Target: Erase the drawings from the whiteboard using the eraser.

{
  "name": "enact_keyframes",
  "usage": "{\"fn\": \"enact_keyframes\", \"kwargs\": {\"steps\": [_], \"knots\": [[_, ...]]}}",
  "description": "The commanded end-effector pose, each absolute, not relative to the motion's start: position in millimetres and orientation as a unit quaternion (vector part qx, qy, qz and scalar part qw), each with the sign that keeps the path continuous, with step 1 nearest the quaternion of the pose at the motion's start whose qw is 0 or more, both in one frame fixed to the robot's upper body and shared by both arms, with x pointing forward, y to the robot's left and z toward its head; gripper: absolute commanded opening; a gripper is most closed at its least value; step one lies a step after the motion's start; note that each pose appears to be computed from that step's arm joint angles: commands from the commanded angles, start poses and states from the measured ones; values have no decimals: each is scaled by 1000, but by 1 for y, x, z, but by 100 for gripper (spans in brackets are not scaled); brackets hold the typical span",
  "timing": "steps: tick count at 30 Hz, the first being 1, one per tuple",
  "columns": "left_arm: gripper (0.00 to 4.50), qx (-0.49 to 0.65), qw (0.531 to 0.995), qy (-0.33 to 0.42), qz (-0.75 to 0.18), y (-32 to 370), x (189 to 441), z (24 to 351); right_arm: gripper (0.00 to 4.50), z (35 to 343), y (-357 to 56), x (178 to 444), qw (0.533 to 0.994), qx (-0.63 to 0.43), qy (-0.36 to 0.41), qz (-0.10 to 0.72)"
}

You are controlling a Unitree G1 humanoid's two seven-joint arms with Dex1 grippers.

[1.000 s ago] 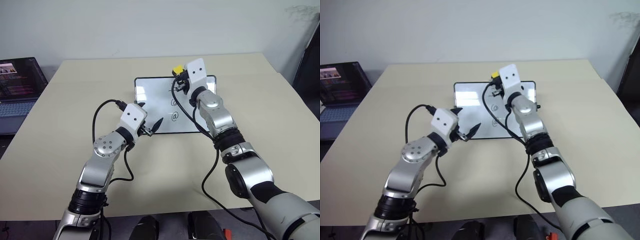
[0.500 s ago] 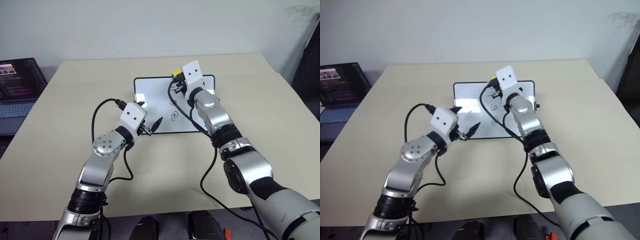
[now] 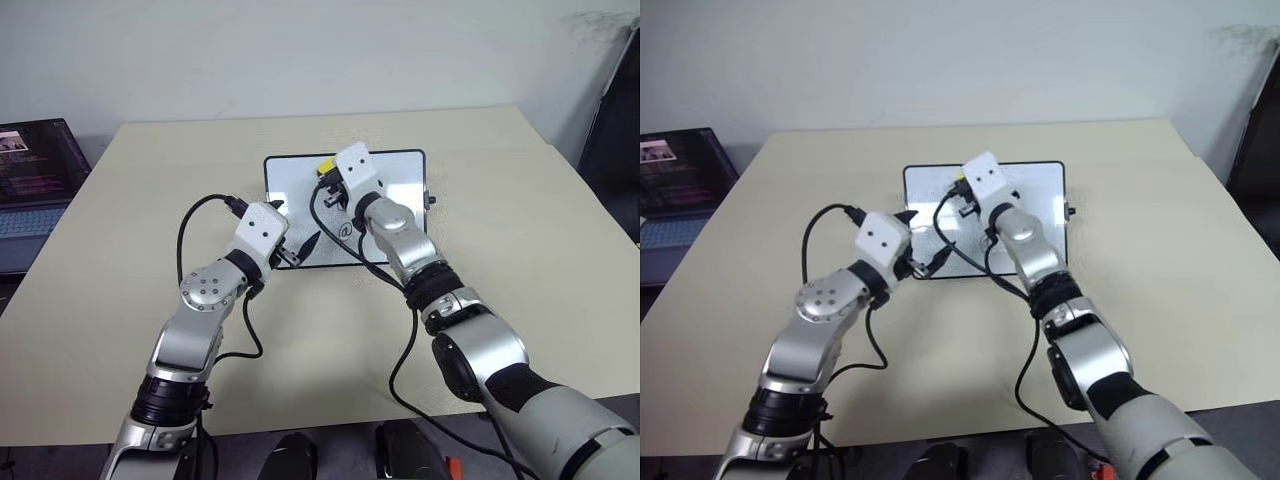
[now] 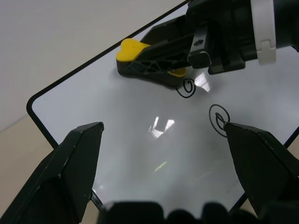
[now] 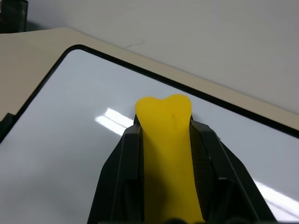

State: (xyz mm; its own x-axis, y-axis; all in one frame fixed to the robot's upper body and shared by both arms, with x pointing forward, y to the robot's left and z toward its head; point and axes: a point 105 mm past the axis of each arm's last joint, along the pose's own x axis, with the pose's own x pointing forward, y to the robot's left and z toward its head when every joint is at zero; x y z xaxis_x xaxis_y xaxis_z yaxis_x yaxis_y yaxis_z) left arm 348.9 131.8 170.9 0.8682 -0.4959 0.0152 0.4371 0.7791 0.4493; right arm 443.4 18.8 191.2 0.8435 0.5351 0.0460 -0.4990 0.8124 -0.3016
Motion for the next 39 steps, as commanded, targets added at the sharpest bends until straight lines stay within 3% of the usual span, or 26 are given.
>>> {"fn": "enact_keyframes", "kwargs": {"steps": [1, 16, 39], "knots": [[450, 230, 942, -91, -228, 139, 349, 184, 100, 187, 26, 439, 945, -146, -58, 286], [450, 225, 937, -93, -250, 126, 354, 182, 100, 187, -36, 459, 960, -179, -44, 210], [450, 225, 934, -97, -259, 121, 353, 181, 100, 185, -63, 467, 959, -212, -35, 182]]}}
